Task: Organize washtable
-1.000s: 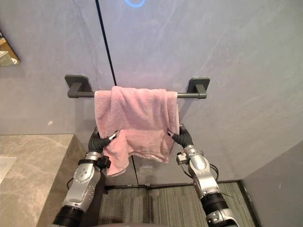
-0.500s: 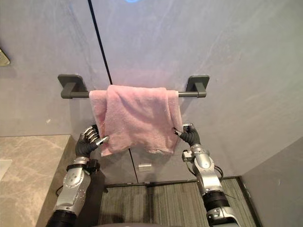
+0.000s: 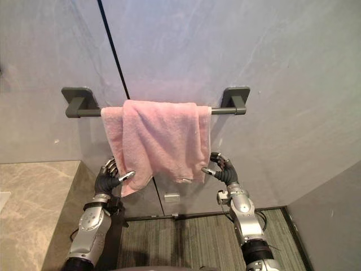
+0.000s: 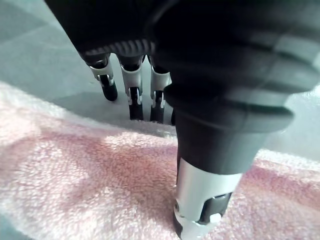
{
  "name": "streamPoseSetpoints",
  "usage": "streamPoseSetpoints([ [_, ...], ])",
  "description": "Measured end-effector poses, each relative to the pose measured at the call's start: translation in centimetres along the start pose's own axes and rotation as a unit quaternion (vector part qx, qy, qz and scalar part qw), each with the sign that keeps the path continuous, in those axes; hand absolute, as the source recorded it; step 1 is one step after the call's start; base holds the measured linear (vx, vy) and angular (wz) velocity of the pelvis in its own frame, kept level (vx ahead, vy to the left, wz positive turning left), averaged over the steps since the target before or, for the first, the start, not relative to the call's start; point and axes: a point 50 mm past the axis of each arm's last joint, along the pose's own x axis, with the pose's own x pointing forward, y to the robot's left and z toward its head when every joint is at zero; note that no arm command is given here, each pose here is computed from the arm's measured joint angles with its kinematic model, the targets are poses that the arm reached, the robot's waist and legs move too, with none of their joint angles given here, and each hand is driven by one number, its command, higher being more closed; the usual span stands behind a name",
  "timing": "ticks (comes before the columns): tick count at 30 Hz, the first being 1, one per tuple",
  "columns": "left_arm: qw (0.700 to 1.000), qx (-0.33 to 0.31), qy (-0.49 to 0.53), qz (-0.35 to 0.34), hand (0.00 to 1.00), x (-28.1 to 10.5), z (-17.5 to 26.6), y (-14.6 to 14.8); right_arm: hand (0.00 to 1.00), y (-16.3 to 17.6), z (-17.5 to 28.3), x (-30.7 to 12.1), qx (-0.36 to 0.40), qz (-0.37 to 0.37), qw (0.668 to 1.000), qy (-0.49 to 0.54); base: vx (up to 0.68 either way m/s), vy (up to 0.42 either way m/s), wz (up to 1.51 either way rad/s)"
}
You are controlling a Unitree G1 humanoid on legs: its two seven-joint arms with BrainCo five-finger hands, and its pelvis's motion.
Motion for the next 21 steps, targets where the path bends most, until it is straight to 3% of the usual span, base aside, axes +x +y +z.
streamPoseSetpoints([
  [12,0.995,-0.064,0.038,0.066,0.0,-2.0,-1.8,1.5,0.0,-3.3,-0.5,-2.6,0.039,-0.122,0.992,-0.005,-0.02,-0.008,-0.01],
  [21,0.974,-0.067,-0.111,0.186,0.0,-3.0,4.6,6.9,0.0,-10.6,6.3,-5.8,0.003,-0.269,0.951,-0.154,-0.02,-0.004,-0.01],
])
